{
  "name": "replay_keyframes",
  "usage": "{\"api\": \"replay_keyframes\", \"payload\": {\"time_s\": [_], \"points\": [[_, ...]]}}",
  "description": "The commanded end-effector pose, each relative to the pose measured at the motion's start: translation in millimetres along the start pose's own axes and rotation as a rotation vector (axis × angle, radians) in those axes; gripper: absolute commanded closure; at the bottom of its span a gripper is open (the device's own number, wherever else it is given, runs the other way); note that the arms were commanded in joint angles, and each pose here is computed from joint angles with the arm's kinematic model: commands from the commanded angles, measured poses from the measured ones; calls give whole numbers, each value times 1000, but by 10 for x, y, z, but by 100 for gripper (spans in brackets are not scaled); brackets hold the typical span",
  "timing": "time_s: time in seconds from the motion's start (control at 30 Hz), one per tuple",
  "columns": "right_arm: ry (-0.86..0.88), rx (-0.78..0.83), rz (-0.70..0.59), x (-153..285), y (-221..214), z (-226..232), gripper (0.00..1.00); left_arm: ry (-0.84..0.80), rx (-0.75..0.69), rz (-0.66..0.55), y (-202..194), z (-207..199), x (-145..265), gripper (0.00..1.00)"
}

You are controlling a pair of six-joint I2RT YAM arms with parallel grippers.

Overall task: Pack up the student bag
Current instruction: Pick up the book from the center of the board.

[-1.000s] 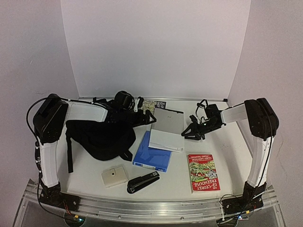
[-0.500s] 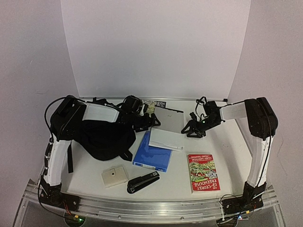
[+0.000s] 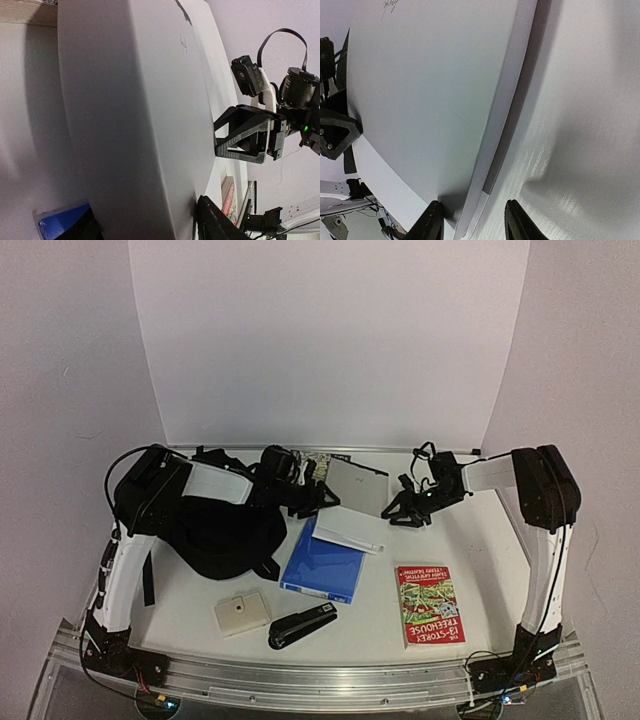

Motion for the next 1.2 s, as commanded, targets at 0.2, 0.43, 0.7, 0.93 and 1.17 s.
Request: {"api": "replay_keyframes", "payload": {"time_s": [0.2, 0.43, 0.7, 0.93, 1.17], "points": [[-3, 68, -8, 177, -7, 250, 55, -331, -201, -24, 56, -949, 421, 71], [28, 163, -91, 528, 128, 624, 36, -338, -277, -80, 32, -1177, 723, 90], [59, 196, -142, 878, 184, 793, 9, -224, -384, -147, -9, -1276, 987, 100], [-27, 286, -222, 1476, 244, 1028, 2, 162, -753, -273, -201, -1542, 1204, 100], [-33, 263, -265, 1774, 268, 1294, 2, 502, -1118, -477, -363, -1769, 1499, 100]]}}
Point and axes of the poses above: each gripper's point midway between its finger pads, its own x axis back along the fingers, its own z axis along the line the jaws close on, y = z × x, the point moved 7 cm from there along x, back along the fingers, and after that the axes turned 9 degrees about x, right-handed, at the moved point
